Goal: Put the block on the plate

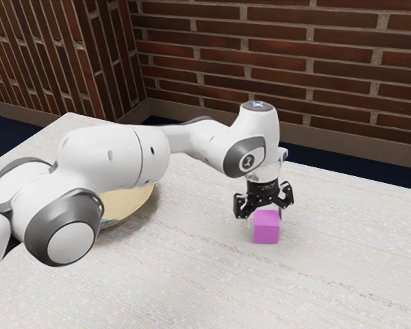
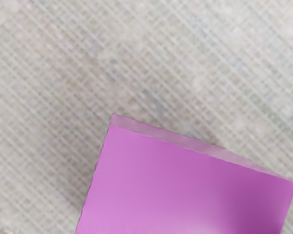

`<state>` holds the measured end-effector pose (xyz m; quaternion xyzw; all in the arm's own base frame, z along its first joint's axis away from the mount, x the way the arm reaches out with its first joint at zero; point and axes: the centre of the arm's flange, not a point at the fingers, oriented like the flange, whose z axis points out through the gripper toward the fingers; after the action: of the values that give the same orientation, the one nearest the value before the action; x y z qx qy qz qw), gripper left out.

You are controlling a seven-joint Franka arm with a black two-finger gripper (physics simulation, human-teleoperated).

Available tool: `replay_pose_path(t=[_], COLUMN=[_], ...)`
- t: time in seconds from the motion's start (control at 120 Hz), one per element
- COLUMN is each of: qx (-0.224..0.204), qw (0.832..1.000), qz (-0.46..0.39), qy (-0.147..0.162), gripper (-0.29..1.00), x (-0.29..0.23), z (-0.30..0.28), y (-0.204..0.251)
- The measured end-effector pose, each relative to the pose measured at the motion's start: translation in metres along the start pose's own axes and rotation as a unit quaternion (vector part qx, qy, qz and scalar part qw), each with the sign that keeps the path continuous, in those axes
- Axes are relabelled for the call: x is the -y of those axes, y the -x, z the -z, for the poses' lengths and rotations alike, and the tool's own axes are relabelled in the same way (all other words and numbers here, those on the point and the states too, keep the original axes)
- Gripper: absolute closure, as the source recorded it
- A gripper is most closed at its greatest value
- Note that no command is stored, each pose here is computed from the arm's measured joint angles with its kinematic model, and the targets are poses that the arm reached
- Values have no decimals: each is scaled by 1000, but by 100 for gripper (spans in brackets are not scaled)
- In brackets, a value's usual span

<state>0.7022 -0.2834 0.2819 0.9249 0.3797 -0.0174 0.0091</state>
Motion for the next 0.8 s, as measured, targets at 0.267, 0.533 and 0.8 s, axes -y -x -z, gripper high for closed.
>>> replay_pose_path(t=[0.267, 0.533, 0.8], qx=[4, 0, -7], qw=[999, 997, 996], qz=[43, 70, 84], qy=[-10, -10, -1], gripper=[11, 20, 25], x=[1, 2, -2], z=[-20, -18, -4], y=[-1, -3, -2])
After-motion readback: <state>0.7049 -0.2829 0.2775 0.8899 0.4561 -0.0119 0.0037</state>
